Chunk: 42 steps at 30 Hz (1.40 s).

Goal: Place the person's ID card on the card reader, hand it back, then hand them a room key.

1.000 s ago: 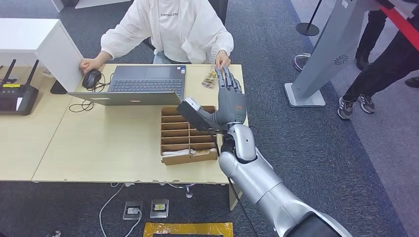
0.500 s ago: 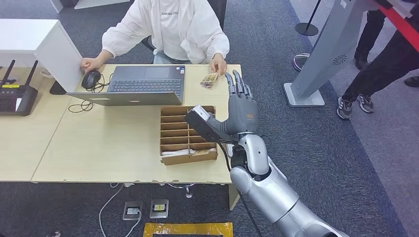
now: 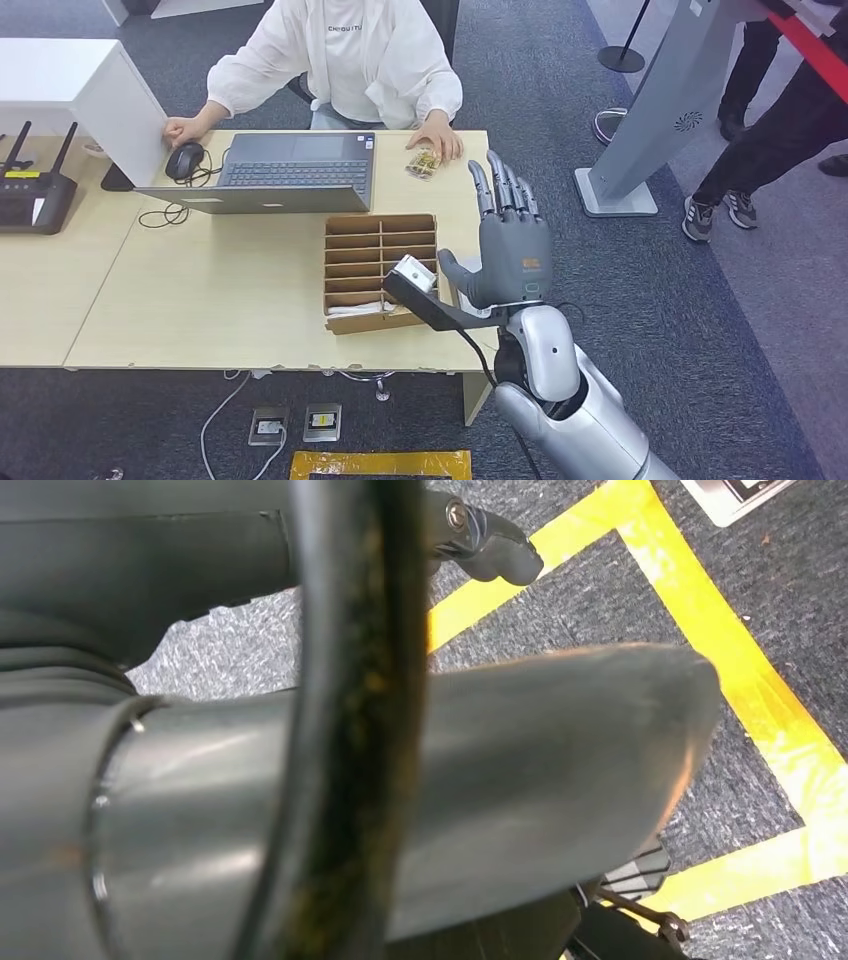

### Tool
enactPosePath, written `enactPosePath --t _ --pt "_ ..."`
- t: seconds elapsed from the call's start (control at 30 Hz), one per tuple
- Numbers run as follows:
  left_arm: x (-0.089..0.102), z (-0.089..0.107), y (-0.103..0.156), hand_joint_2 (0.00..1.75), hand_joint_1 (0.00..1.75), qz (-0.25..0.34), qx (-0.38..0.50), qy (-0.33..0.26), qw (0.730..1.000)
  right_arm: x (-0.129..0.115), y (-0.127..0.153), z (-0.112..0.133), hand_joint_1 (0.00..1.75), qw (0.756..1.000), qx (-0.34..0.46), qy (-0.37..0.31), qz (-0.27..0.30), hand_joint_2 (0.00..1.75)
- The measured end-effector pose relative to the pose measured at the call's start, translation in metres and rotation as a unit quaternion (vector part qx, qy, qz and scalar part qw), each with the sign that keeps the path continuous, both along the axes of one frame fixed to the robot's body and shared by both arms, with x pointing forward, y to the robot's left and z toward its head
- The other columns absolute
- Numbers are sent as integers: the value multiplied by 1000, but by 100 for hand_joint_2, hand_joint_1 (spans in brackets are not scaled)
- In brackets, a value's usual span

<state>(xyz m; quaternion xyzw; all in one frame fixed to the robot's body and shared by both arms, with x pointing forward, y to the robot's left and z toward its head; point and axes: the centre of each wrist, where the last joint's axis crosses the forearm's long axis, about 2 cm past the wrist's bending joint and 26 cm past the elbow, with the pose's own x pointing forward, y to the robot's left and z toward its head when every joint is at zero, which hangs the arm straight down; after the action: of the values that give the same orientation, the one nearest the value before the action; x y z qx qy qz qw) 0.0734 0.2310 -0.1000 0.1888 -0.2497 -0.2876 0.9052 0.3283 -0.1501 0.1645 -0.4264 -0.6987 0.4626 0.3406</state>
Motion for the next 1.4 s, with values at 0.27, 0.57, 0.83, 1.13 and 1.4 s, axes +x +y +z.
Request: enactPosePath --t 0.27,0.57,0.83,1.13,1.4 --pt "4 0 1 0 0 -14 -2 -2 1000 -23 3 7 0 994 -82 8 69 175" --pt "8 1 3 0 0 -15 1 -2 1000 -34 9 8 0 984 -150 7 96 175" --pt "11 2 2 0 0 -17 0 -6 1000 -43 21 0 0 976 -147 31 157 175" --pt "12 2 2 0 0 -20 1 -8 1000 -41 33 -17 0 974 -116 70 180 175" --pt "13 2 2 0 0 -22 2 -9 1000 -37 39 -35 0 975 -116 96 163 175"
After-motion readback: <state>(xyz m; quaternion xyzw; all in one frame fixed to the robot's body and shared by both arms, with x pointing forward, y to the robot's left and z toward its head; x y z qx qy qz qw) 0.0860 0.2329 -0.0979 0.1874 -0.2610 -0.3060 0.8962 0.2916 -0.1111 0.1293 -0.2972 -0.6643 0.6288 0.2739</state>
